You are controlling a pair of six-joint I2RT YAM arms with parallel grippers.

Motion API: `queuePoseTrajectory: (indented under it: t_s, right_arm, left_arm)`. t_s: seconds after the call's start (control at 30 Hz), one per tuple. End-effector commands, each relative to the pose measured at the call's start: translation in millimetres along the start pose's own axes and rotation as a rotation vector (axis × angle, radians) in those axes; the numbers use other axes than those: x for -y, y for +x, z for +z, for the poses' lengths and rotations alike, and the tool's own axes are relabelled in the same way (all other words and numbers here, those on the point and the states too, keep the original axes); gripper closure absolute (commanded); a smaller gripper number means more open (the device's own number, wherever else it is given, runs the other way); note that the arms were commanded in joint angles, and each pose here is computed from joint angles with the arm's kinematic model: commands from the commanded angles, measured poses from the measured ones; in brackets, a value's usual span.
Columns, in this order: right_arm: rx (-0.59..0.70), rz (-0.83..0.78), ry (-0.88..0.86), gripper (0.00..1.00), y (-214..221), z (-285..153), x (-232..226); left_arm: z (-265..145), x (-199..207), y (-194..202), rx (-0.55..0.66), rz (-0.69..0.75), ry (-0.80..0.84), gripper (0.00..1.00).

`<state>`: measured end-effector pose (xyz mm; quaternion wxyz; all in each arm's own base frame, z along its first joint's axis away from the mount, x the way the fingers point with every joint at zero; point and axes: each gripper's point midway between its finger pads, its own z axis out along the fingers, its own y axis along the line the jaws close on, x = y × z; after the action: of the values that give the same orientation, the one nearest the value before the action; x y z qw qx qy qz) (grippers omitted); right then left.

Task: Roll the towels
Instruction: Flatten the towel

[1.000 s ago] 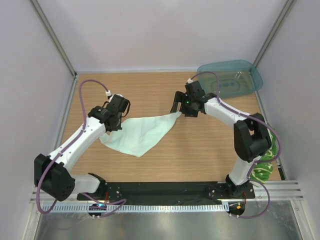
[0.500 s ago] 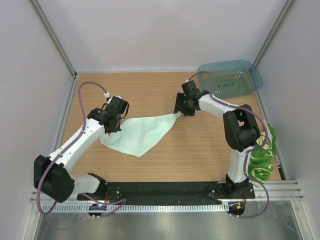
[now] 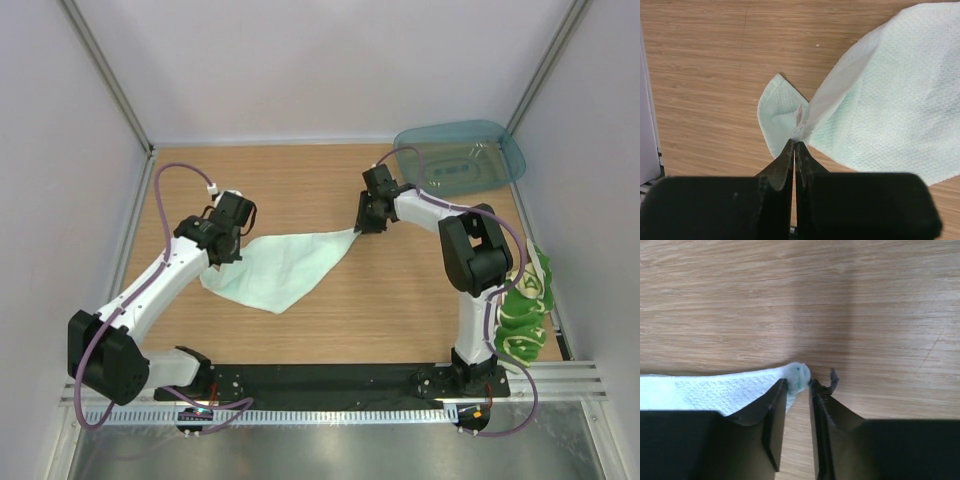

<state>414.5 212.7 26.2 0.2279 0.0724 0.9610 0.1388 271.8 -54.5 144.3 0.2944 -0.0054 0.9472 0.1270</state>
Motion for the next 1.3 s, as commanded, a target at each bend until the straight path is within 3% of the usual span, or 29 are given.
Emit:
queuePoseTrajectory:
  t_s: [0.0,0.13,0.17,0.33,0.53,0.7,0.83,1.07,1.27]
  right_arm:
    - [0.081,-0.013,-0.057,0.71,-29,-4,-16]
    - [0.092,-0.026,-0.080,0.97,-31,-9,-20]
    - [0.098,-0.032,-0.088,0.99,-32,-11,-22]
    - [0.144,-0.062,-0.127,0.99,-41,-37,-30]
    - [0.246,-0.089,-0.166,0.99,-50,-111,-34]
    - [0.270,-0.080,-0.204,0.99,-20,-164,-22]
    - [0.358,-0.037,-0.300,0.99,-3,-225,-20]
    - [0.470,-0.008,-0.304,0.99,32,-310,9]
    - [0.568,0.054,-0.211,0.99,32,-342,37]
  left_arm:
    - [1,0,-7,0.028,-0.025,0.002,1.00]
    - [2,-1,-7,0.026,-0.024,-0.003,1.00]
    - [2,-1,-8,0.025,-0.026,-0.004,1.00]
    - [-4,-2,-12,0.036,-0.033,0.006,1.00]
    - [-40,-9,-30,0.111,-0.077,0.066,1.00]
    - [-82,-17,-41,0.230,-0.127,0.168,1.00]
    - [-114,-5,-40,0.301,-0.116,0.344,1.00]
    - [-168,-13,-29,0.424,-0.142,0.504,1.00]
    - [-188,-9,-14,0.439,-0.132,0.603,1.00]
